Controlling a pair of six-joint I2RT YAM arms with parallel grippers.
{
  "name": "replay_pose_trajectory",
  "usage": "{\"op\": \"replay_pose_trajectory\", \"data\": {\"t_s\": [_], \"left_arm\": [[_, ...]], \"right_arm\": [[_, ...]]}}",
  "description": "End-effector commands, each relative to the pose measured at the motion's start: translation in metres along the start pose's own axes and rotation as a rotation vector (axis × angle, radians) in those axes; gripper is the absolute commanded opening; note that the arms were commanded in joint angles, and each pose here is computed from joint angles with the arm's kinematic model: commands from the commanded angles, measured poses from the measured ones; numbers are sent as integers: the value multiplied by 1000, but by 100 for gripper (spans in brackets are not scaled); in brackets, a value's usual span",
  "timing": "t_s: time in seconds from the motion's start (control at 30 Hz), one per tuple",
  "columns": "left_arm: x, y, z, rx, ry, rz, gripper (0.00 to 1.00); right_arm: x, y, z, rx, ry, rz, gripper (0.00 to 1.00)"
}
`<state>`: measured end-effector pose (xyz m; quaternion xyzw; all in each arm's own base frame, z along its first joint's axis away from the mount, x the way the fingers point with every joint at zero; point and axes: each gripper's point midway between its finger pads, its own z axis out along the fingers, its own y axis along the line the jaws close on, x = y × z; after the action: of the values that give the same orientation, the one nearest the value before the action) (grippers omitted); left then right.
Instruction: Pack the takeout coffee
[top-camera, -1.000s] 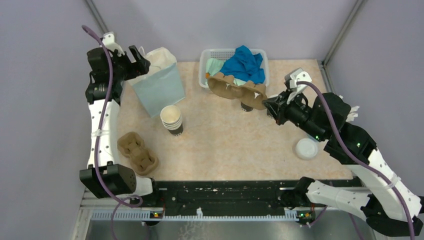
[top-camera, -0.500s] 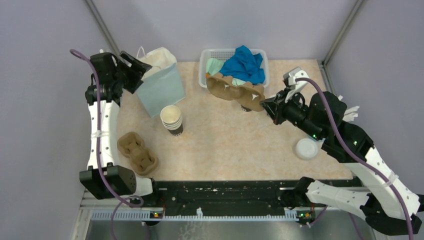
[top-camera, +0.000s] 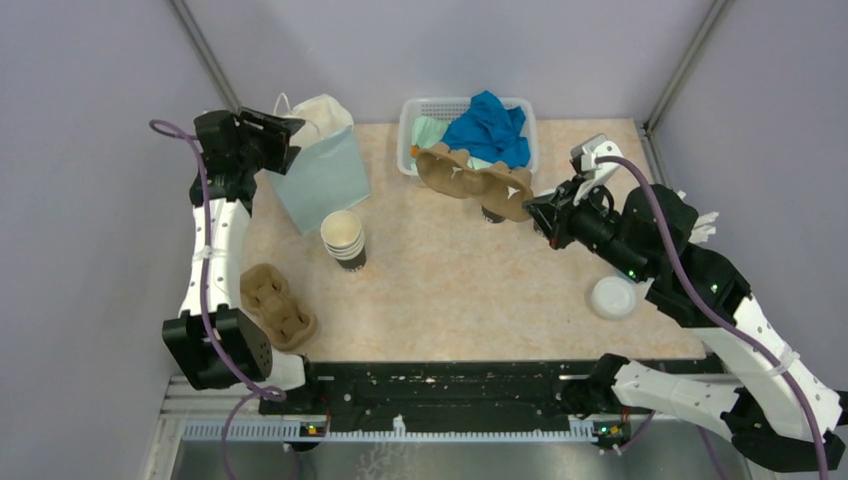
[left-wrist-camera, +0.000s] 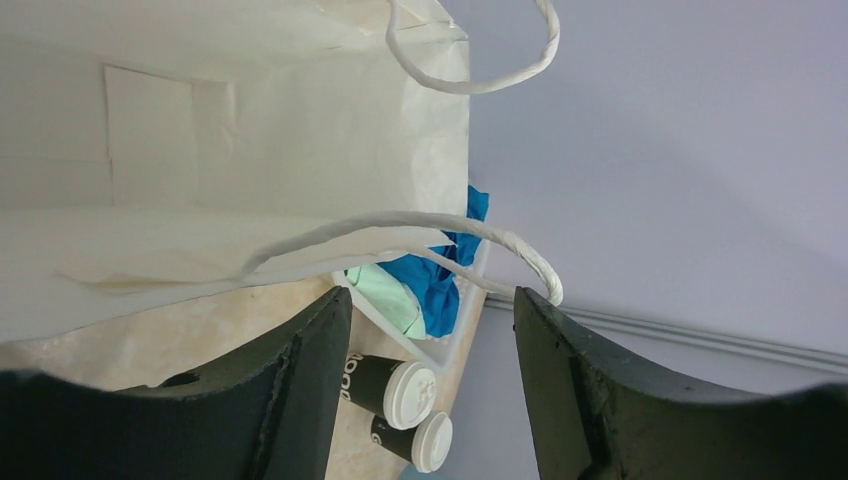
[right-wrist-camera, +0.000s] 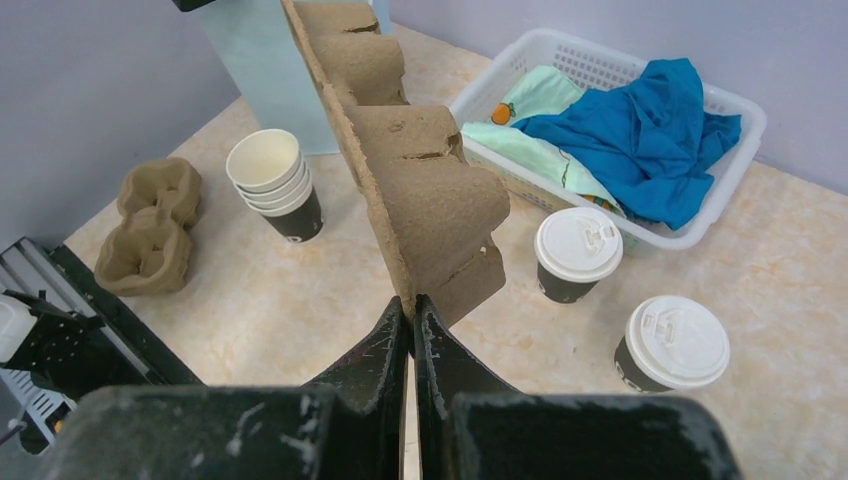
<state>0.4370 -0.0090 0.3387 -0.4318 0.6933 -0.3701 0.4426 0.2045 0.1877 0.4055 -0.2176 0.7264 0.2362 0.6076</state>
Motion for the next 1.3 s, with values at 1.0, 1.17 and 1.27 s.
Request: {"op": "replay_pose_trajectory", "data": {"t_s": [1.0,1.17,1.27], "left_arm": [[-40,-129,-2,571,-36,-205,1],[-52,-207,7,791,66,-135,0],[-42,-250,-3,897,146,-111,0]], "right_arm": [[-34,-11,-18,44,-116,7,0],[-36,-13,-23,52,-131,20,0],[-42,-18,-29,77,-160,39,0]]}}
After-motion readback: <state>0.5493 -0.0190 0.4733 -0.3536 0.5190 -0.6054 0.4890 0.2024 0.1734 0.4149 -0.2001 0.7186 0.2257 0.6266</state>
